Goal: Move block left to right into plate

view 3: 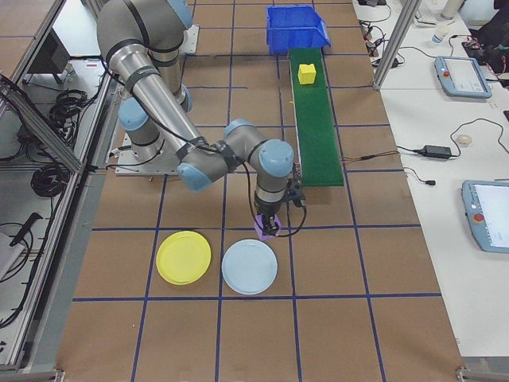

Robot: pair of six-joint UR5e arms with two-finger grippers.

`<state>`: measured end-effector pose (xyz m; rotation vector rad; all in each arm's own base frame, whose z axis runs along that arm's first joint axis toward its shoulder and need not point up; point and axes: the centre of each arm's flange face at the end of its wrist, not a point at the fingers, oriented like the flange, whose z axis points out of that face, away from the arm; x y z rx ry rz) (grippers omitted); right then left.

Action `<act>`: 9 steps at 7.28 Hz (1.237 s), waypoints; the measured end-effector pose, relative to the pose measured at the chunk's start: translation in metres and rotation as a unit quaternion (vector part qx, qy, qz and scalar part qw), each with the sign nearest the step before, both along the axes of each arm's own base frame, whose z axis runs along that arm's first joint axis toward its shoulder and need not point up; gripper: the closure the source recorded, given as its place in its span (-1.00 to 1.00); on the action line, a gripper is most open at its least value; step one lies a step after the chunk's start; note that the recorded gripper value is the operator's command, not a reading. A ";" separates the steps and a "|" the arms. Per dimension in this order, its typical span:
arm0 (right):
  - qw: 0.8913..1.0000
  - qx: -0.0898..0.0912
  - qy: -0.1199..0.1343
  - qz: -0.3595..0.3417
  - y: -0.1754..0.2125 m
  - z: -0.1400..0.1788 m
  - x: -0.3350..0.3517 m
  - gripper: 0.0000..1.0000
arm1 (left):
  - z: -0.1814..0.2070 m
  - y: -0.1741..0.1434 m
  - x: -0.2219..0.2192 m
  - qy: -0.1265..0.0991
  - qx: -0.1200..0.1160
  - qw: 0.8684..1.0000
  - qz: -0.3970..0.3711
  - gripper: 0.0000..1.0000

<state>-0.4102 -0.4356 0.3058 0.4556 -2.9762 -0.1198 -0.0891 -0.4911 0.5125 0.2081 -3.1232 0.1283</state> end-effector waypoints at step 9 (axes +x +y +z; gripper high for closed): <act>0.998 -0.054 0.003 -0.010 0.026 -0.046 -0.045 -0.98 | 0.002 0.003 -0.002 -0.006 0.011 1.000 0.003 -1.00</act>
